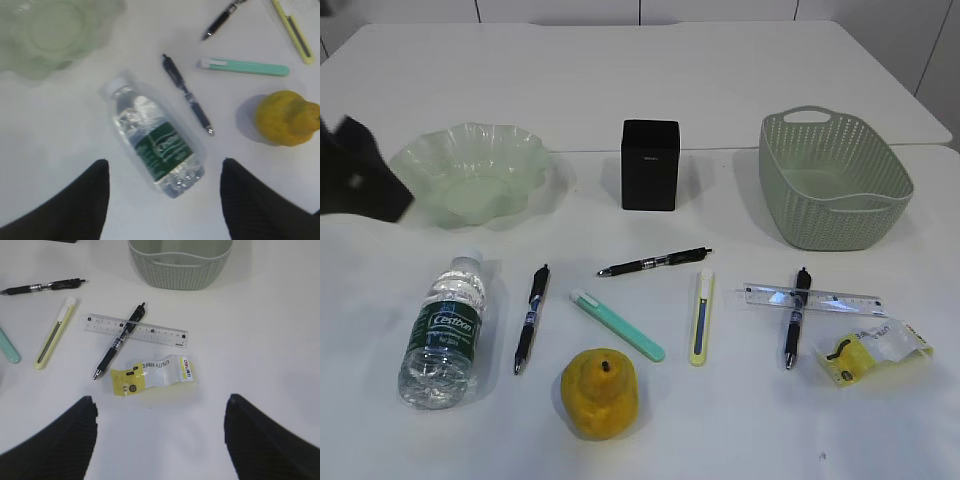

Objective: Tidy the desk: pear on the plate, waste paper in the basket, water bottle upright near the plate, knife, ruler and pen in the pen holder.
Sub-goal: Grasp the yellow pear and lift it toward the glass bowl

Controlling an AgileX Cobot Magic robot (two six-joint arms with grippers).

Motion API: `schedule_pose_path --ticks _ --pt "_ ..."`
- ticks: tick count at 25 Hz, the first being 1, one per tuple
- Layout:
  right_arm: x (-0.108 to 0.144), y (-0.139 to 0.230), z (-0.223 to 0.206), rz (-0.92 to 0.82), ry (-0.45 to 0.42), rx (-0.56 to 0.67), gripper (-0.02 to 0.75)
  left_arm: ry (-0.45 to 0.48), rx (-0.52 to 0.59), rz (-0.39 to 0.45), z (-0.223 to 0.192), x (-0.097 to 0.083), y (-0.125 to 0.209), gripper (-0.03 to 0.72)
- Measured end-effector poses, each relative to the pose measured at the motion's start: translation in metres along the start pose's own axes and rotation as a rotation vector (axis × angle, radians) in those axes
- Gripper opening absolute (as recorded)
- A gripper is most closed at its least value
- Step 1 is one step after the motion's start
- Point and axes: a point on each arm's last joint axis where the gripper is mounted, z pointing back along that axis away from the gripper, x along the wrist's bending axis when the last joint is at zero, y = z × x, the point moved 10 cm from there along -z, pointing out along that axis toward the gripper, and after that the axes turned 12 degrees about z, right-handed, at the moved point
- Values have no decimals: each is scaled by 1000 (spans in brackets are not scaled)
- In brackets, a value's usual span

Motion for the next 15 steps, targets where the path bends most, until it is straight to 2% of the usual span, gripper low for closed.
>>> schedule_pose_path --ticks 3,7,11,15 --pt "1 1 0 -1 -3 4 587 75 114 50 -34 -17 9 485" --pt "2 4 0 -2 -11 24 587 128 209 84 -65 -29 19 485" --pt "4 9 -3 -4 -23 57 587 154 205 73 -76 -39 17 491" --pt "7 9 -10 -22 -49 80 587 188 157 18 -78 -63 11 519"
